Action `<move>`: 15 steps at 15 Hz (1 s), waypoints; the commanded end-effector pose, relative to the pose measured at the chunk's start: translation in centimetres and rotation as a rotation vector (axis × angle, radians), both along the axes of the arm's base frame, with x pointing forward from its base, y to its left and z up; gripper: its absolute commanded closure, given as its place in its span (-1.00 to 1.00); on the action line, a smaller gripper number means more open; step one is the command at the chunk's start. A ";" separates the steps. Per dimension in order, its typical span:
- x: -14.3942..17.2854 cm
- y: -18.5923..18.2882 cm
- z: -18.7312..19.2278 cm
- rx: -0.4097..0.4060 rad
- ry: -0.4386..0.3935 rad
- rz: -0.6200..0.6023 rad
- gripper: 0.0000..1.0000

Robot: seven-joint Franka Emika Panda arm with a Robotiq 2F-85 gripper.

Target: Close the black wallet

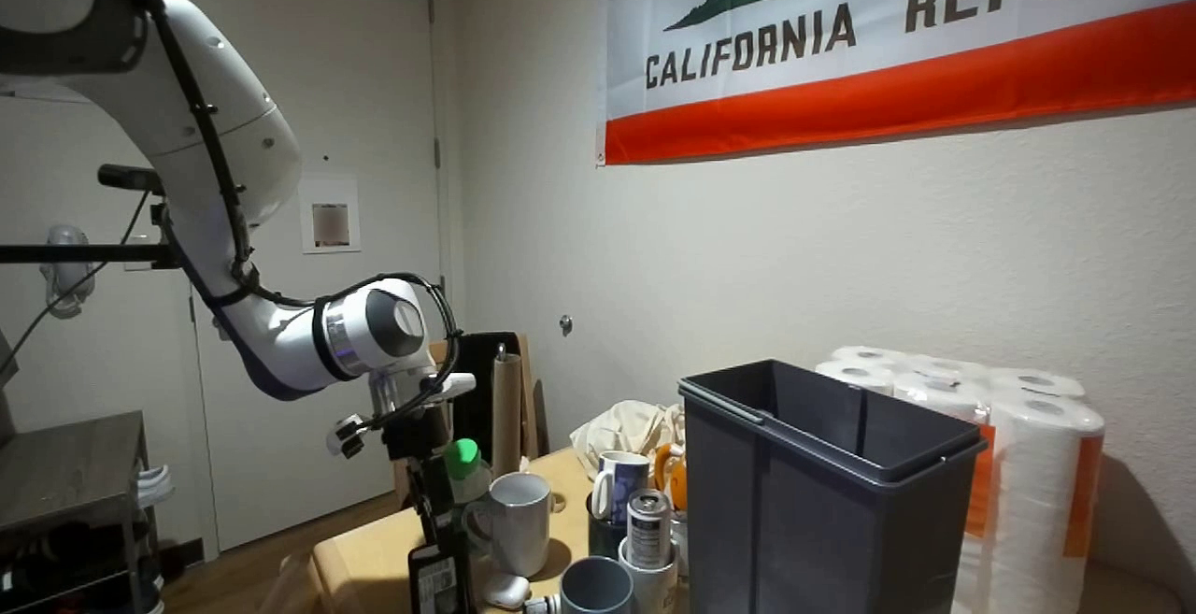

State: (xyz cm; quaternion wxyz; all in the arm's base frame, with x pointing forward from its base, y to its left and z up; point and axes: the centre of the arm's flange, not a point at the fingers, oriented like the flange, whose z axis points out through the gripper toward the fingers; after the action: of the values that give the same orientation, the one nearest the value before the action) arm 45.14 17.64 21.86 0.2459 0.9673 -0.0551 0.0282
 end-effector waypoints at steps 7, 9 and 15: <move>-3.1 -6.0 0.2 -0.021 0.027 -0.141 -1.00; -3.6 -7.0 -0.4 -0.024 0.038 -0.167 -1.00; -3.0 -6.6 2.1 0.049 0.011 -0.194 -1.00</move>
State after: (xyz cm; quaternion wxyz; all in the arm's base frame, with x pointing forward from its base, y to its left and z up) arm 42.70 10.34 21.01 0.2551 0.9579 -0.1306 -0.0179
